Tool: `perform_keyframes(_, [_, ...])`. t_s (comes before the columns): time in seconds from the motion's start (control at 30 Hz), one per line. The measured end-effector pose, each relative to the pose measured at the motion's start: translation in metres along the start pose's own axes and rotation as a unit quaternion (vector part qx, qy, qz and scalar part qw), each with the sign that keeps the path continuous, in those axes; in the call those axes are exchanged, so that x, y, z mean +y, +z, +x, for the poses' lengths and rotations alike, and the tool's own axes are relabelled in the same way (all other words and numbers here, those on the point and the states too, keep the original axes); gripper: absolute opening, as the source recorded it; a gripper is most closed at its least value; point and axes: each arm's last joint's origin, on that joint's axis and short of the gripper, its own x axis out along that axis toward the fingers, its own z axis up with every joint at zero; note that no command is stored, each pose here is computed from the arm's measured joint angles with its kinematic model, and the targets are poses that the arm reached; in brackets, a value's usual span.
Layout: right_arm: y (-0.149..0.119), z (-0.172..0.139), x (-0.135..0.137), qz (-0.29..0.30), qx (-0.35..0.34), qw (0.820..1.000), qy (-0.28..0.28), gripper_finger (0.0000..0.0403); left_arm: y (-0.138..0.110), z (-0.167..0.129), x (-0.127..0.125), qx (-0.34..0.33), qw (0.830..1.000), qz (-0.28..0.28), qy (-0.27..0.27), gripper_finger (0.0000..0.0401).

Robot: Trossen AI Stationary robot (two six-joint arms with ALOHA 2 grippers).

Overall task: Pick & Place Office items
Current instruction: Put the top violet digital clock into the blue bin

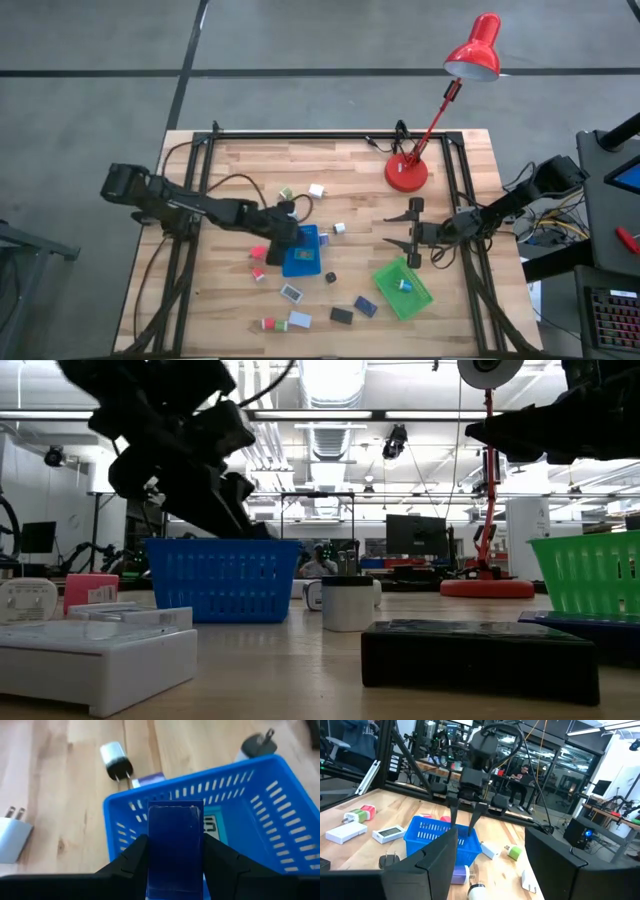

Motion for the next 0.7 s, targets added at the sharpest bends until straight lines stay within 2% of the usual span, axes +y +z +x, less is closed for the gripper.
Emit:
perform_keyframes(0.37, [0.000,0.000,0.000,0.001,0.000,1.000,0.000,0.0224,0.009,0.023,-0.006,0.124,0.992,0.015,-0.001,0.0139])
perform_keyframes(0.7, [0.000,0.000,0.000,0.003,0.000,1.000,-0.001,0.0224,0.009,0.035,-0.005,0.145,0.989,0.015,0.004,0.0139])
